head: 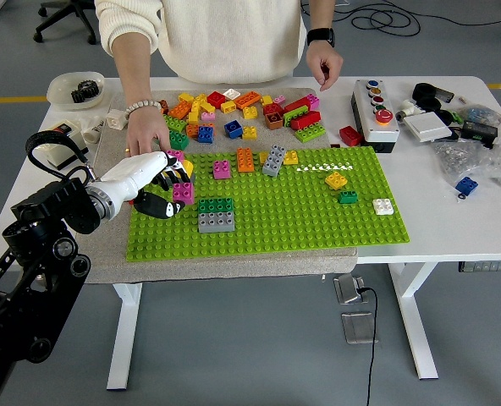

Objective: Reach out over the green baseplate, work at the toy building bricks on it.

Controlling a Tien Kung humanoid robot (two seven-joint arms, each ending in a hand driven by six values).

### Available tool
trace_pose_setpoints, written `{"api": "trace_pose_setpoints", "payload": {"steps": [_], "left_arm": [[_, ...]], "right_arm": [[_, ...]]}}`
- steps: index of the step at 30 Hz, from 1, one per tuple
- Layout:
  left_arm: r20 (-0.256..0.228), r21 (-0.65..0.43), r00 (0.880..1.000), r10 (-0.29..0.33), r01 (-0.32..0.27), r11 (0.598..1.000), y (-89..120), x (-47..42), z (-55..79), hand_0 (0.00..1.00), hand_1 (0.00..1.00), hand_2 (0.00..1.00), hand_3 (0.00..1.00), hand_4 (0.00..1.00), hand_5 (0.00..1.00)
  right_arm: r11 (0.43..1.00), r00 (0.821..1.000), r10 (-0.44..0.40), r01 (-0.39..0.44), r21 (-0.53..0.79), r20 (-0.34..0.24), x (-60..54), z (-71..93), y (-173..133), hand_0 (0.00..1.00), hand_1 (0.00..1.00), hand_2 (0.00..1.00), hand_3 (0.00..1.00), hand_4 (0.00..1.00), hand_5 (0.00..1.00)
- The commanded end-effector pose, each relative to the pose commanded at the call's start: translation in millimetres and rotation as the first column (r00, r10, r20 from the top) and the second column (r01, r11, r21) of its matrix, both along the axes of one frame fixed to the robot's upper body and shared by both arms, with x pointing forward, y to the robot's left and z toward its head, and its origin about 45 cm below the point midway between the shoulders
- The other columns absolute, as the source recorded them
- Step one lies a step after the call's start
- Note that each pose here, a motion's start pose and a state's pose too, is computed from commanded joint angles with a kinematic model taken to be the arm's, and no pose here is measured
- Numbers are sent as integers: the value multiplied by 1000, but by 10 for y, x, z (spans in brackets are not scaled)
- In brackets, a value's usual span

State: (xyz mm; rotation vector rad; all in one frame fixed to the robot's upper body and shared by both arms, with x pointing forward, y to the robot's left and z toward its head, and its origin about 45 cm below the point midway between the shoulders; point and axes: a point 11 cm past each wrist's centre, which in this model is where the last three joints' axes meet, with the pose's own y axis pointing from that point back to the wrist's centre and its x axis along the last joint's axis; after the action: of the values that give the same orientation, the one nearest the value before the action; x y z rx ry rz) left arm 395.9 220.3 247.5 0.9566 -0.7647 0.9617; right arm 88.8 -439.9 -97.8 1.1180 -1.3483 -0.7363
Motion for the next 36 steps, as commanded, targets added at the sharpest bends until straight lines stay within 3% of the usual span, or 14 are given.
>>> {"api": "trace_pose_setpoints", "payload": {"steps": [9, 16, 27, 36], "left_arm": [[-3, 7, 1000, -7, 7, 1000, -24, 35, -43, 597, 553, 527, 536, 623, 74], [-11, 10, 1000, -26, 26, 1000, -100, 77, -160, 597, 553, 528, 536, 622, 73], [16, -8, 999, -30, 30, 1000, -158, 154, -273, 600, 558, 529, 538, 617, 80], [11, -8, 999, -32, 32, 999, -230, 169, -399, 604, 559, 529, 538, 613, 79]], "right_arm": [[1000, 1000, 6, -6, 0, -3, 1, -1, 4, 743, 644, 687, 638, 850, 534], [1000, 1000, 9, -9, 0, -3, 8, 1, 3, 743, 645, 687, 638, 850, 534], [1000, 1000, 9, -9, 1, -1, 16, -1, 12, 744, 644, 687, 638, 850, 532], [1000, 1000, 6, -6, 0, -1, 14, 1, 5, 744, 643, 686, 638, 849, 531]]}}
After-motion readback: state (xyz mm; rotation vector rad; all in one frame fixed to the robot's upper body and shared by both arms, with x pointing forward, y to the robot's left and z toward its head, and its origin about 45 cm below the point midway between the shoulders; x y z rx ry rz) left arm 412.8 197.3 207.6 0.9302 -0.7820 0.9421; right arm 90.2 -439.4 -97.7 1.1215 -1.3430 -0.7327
